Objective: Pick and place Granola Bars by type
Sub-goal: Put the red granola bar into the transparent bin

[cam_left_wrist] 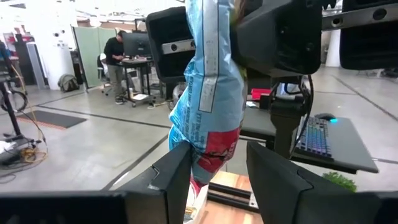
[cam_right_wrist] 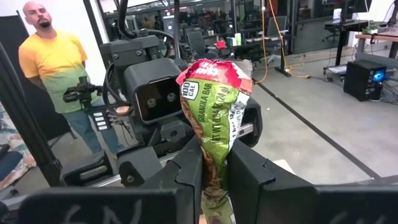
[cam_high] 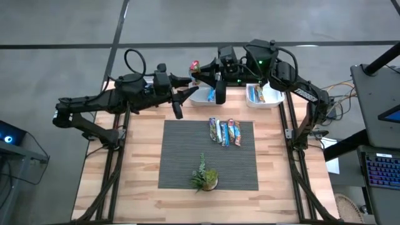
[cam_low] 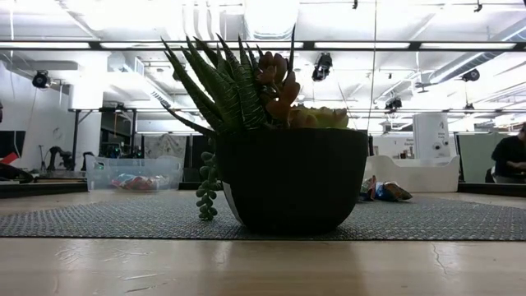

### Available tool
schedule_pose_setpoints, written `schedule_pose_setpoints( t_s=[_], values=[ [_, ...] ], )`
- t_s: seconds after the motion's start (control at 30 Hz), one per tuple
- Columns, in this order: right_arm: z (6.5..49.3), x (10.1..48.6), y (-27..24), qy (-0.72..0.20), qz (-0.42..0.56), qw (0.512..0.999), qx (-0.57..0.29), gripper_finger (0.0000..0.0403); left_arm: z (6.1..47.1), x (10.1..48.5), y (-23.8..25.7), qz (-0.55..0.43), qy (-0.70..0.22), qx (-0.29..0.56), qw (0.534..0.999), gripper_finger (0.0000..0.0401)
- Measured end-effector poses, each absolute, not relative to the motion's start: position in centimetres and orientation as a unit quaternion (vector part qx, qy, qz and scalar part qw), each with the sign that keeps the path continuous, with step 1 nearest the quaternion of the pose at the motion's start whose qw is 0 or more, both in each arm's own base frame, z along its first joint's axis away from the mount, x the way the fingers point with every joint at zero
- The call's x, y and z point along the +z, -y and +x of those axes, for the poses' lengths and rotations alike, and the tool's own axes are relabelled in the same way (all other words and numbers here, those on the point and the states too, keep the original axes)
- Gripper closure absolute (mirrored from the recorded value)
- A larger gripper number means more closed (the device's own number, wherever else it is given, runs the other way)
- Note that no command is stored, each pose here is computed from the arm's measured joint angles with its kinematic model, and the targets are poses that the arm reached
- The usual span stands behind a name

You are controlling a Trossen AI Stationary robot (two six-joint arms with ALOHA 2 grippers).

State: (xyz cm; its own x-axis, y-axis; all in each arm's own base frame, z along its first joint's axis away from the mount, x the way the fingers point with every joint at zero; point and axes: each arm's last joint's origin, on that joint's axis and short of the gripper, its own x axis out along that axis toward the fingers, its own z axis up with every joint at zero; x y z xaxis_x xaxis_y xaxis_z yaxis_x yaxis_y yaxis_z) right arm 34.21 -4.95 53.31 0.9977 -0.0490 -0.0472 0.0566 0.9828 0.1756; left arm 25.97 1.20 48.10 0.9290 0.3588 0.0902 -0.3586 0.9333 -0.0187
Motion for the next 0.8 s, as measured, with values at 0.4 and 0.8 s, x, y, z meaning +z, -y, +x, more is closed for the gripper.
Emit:
schedule_pose_setpoints(
  t_s=[0.4, 0.8],
  values=[
    [34.2, 53.3, 5.0, -0.023, 0.089, 0.995, -0.027, 0.0356, 26.0, 48.1, -1.2, 0.039, 0.034, 0.192, 0.980, 0.0263],
    [34.3, 53.2, 5.0, -0.025, 0.081, 0.996, -0.027, 0.0356, 24.8, 47.7, -1.3, 0.035, -0.014, 0.201, 0.979, 0.0263]
  ],
)
